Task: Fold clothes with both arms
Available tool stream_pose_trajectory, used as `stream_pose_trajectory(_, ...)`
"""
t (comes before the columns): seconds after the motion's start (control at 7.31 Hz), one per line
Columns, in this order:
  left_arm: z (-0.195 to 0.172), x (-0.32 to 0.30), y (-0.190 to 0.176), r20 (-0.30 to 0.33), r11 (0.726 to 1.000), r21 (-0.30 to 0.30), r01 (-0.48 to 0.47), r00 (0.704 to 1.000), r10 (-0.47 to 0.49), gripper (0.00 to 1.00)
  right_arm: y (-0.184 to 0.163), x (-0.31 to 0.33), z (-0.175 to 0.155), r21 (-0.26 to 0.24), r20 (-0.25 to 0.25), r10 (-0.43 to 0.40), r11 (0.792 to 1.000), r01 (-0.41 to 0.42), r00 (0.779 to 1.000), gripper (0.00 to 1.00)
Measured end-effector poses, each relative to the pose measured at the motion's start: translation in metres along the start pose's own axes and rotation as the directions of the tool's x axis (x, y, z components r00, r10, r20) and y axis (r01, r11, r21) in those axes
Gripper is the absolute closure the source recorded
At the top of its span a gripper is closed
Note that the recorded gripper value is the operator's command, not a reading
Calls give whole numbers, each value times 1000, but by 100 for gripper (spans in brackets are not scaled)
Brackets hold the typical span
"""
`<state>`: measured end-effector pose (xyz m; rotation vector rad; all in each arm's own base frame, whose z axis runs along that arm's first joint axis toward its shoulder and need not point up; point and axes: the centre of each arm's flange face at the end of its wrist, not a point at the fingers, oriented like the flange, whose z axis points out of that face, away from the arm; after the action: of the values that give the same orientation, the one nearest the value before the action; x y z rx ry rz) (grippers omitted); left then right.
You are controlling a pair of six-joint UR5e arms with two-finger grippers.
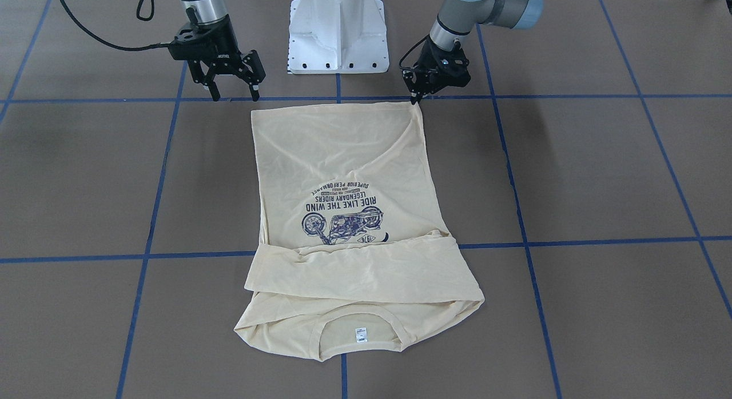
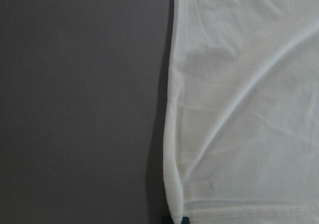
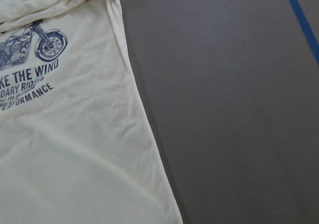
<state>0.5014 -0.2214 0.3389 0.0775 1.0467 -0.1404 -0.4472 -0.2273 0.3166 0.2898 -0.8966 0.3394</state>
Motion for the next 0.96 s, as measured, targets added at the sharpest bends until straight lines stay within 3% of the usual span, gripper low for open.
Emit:
stream_pose_trajectory(0.41, -9, 5, 0, -19, 1000, 1, 1, 1000, -1, 100, 35, -5, 22, 15, -16, -34, 999, 34, 999, 17)
stream_pose_trajectory(0.68, -12, 7, 0, -25, 1000, 1, 2, 1000, -2, 100, 45, -1, 33, 22, -31, -57, 998, 58, 998, 33)
stream_pose_trajectory(0.96, -12, 7, 0, -26, 1000, 1, 1, 1000, -1, 100, 50, 2, 41, 22, -47, -72, 997, 73, 996, 39)
